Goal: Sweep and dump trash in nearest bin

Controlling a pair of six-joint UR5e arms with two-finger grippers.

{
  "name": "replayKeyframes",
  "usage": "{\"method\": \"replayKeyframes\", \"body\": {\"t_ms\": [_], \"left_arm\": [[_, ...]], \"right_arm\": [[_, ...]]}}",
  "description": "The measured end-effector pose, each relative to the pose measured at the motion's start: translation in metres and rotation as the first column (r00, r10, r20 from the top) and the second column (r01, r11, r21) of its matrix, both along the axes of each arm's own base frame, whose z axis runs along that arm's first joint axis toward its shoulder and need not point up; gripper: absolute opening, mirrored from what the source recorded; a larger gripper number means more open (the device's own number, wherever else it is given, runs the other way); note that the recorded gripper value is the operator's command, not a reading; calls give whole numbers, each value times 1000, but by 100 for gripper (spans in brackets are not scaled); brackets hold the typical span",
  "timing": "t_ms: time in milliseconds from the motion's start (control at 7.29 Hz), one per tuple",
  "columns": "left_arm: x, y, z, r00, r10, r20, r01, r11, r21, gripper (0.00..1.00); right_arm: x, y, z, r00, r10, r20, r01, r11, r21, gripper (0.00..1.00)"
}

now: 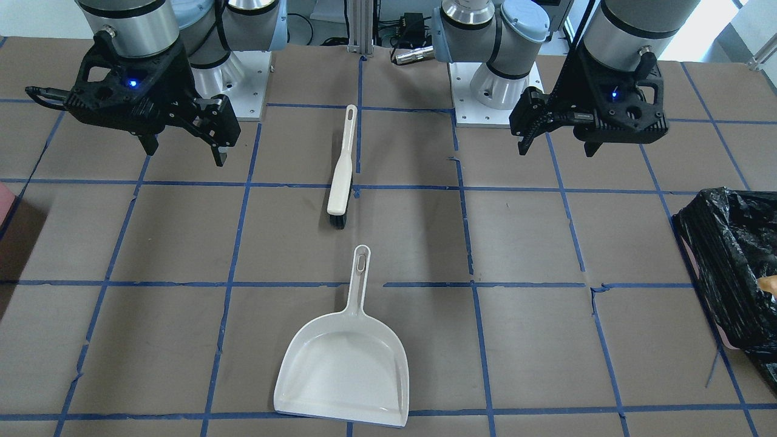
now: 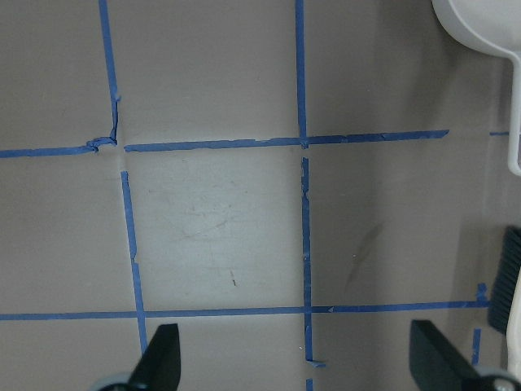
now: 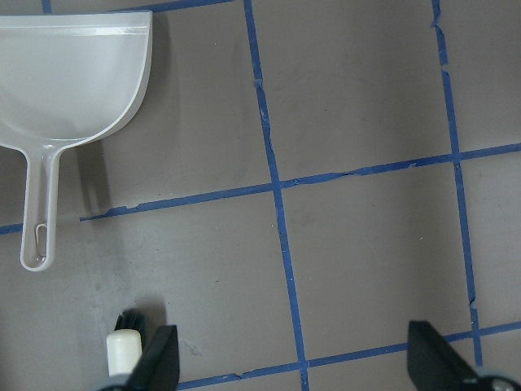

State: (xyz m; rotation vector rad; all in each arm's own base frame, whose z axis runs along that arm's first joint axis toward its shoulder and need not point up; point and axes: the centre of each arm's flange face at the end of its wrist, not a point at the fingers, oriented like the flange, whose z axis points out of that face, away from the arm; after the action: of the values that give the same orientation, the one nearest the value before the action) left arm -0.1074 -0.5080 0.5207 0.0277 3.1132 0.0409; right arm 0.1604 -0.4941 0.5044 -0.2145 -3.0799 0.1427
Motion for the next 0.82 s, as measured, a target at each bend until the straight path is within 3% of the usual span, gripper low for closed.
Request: {"method": "replayKeyframes", "body": {"t_ms": [137, 412, 824], "left_arm": [[0, -2, 2, 1000, 5, 2, -5, 1000, -21, 100], [1, -3, 1, 1000, 7, 6, -7, 1000, -30, 100], [3, -4, -2, 1000, 14, 27, -14, 1000, -21, 100]], "right_arm": [[-6, -3, 0, 1000, 10, 1, -10, 1000, -2, 94], [-16, -13, -1, 999, 44, 13, -43, 999, -22, 100], [-18, -21, -12, 994, 78, 71, -79, 997, 5, 100]]}}
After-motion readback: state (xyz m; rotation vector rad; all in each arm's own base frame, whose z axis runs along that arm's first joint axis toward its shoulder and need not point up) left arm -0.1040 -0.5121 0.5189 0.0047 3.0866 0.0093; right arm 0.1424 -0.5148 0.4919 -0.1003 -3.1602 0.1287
